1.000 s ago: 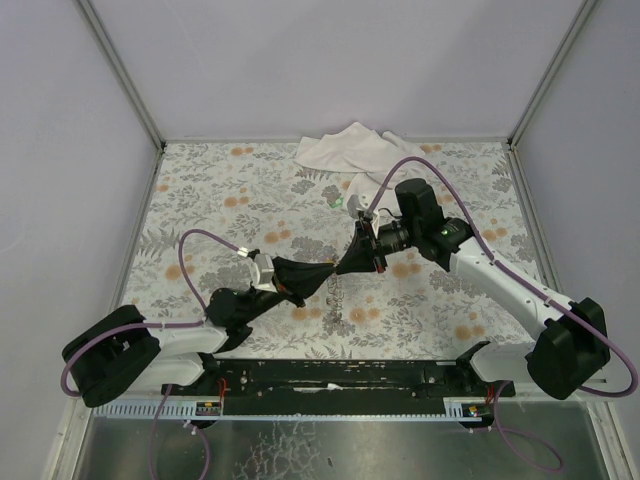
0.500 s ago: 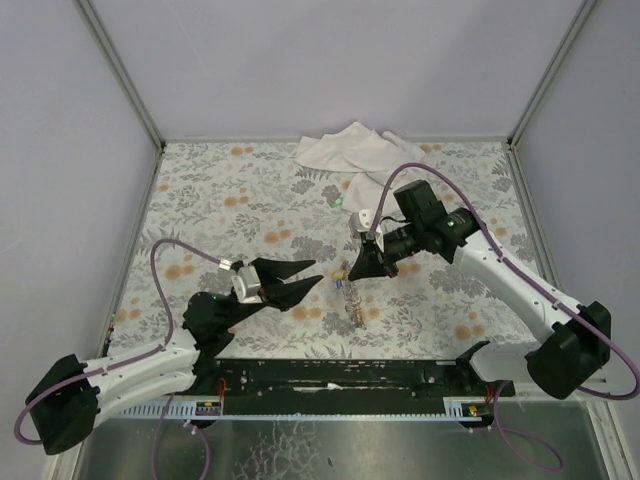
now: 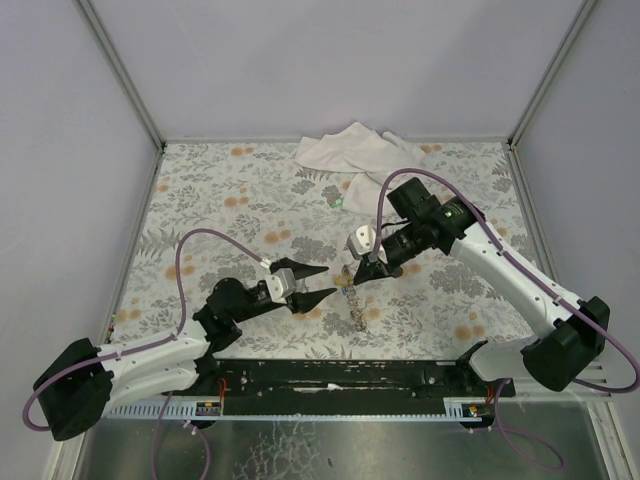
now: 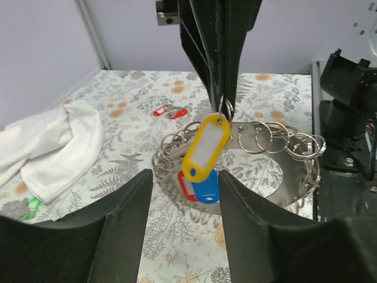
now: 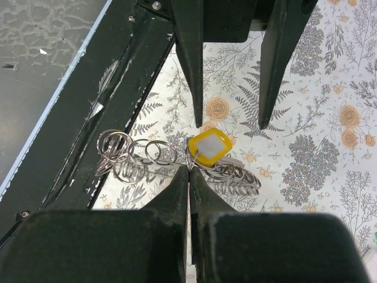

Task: Remove the keys from the keyring
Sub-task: Pick up the key from the keyring.

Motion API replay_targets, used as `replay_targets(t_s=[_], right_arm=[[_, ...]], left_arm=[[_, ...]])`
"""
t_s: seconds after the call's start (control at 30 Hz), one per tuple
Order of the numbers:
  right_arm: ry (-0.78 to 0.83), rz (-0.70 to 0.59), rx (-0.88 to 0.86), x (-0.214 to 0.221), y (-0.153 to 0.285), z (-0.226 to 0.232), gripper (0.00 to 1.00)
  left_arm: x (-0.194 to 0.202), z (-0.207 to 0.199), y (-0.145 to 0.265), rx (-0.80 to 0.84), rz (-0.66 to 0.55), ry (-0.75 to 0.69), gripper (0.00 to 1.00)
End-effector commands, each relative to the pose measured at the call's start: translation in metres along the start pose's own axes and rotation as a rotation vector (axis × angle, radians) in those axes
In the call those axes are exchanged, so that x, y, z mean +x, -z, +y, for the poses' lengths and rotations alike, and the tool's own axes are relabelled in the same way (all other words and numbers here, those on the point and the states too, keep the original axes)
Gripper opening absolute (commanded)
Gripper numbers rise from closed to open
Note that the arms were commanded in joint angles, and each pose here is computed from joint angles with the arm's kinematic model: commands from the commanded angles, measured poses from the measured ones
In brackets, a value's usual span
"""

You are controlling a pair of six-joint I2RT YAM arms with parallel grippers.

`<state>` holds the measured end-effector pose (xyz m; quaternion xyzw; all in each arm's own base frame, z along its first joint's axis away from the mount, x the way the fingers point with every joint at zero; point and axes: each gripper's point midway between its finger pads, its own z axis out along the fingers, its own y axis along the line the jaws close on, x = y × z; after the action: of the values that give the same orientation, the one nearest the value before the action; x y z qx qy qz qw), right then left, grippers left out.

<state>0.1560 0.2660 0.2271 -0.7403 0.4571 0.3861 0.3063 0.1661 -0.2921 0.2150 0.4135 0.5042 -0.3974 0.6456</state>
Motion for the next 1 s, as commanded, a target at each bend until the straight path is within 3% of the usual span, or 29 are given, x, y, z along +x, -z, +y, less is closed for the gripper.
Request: replay_targets(t_s=[0.0,0.43,0.97], right_arm=[[0.062,-0.038,-0.004,-0.020,0.004,0.000,0.00],[-0.010,-0.075,-0.025,-0.026,0.000,-0.005,0.00],[-0.075,-0.100,-0.039,-0.028,-0.005,-0.007,0.00]], left_arm=[[-0.024,0.011,0.002,-0.066,-0.113,-0.093,0.48],[-0.028,-0.001,-0.003,-0.073,-0.183,-0.098,0.51],[-0.024,0.003,-0.011,-0.148,-0.169,-0.114,0.50]])
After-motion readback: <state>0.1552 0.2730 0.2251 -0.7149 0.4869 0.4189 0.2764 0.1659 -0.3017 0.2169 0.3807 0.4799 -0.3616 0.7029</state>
